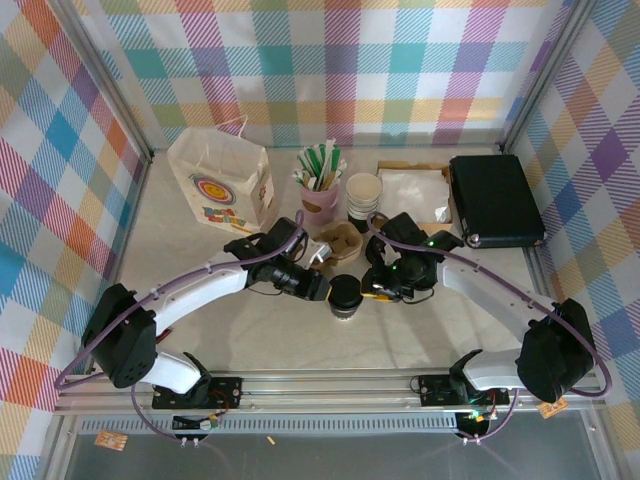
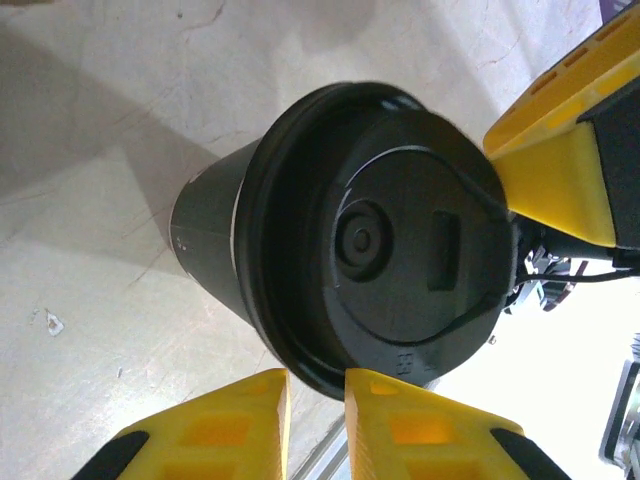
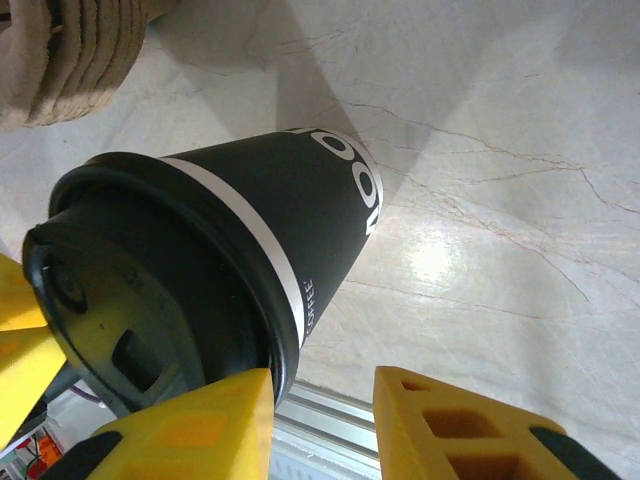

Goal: Pack the takeout coffee

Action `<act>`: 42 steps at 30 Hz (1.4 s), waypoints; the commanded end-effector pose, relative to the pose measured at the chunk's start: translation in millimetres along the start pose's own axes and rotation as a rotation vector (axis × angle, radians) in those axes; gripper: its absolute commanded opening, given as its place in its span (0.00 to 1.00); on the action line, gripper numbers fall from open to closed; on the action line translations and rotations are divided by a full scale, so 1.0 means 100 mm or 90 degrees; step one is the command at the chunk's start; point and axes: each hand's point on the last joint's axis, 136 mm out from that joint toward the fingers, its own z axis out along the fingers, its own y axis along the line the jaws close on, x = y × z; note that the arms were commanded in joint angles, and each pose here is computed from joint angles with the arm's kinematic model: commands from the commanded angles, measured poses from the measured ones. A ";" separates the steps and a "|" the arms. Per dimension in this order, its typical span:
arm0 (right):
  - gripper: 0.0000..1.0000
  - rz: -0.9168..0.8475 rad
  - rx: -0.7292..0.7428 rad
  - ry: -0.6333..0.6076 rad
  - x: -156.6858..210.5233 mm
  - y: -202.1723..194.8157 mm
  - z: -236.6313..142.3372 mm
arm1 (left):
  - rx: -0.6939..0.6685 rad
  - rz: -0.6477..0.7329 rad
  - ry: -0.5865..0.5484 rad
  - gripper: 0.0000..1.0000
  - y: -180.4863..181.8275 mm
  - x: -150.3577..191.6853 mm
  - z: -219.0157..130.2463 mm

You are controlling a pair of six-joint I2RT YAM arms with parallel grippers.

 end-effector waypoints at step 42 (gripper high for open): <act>0.78 -0.702 0.177 0.061 -0.03 0.70 0.03 | -0.214 0.066 -0.288 0.25 0.25 0.01 -1.29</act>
